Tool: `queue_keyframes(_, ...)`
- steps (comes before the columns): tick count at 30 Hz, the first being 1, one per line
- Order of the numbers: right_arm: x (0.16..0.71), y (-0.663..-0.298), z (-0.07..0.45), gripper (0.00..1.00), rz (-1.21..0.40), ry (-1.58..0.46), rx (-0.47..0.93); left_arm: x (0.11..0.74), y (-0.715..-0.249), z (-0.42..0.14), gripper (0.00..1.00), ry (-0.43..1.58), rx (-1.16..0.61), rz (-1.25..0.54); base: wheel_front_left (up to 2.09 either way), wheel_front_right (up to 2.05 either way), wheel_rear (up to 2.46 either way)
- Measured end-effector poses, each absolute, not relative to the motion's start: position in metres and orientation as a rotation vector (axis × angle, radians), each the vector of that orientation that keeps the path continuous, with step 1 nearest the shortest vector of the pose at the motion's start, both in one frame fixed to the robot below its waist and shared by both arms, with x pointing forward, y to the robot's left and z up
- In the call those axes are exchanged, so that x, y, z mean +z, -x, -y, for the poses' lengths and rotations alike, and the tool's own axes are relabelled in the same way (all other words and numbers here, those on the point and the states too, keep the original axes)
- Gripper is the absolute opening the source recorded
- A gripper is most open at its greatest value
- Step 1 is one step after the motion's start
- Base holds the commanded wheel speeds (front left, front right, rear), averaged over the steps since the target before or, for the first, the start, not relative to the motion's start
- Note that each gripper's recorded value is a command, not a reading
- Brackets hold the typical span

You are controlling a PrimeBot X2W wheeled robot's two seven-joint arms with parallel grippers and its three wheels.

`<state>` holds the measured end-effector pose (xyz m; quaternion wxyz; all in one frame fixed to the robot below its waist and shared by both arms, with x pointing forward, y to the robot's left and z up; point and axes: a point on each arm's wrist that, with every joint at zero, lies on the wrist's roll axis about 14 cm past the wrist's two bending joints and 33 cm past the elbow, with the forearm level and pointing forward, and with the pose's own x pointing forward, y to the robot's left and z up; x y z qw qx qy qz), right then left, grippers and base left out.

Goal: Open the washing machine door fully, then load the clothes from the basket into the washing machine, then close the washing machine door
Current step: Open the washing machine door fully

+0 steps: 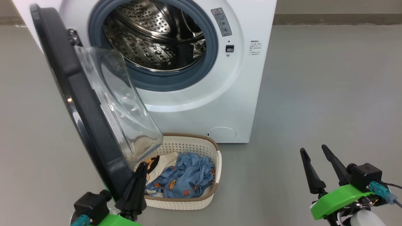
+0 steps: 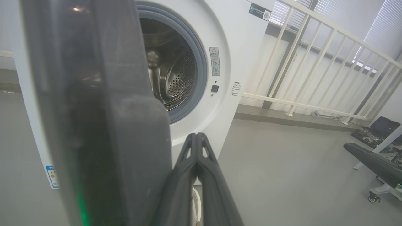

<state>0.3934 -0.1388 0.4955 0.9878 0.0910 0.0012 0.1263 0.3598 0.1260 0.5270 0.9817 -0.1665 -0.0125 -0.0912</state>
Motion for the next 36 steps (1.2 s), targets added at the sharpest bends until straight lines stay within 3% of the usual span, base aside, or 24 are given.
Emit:
queue_keyframes(16,0.498,-0.405,0.095,1.00,-0.009,-0.182,0.375,0.523,-0.341,-0.170,0.00,0.362,-0.032,0.043,0.00,0.00,0.00)
queue_keyframes(36,0.494,-0.413,0.041,1.00,-0.036,-0.209,0.501,0.513,-0.306,-0.278,0.00,0.312,0.281,0.051,0.00,0.00,0.00)
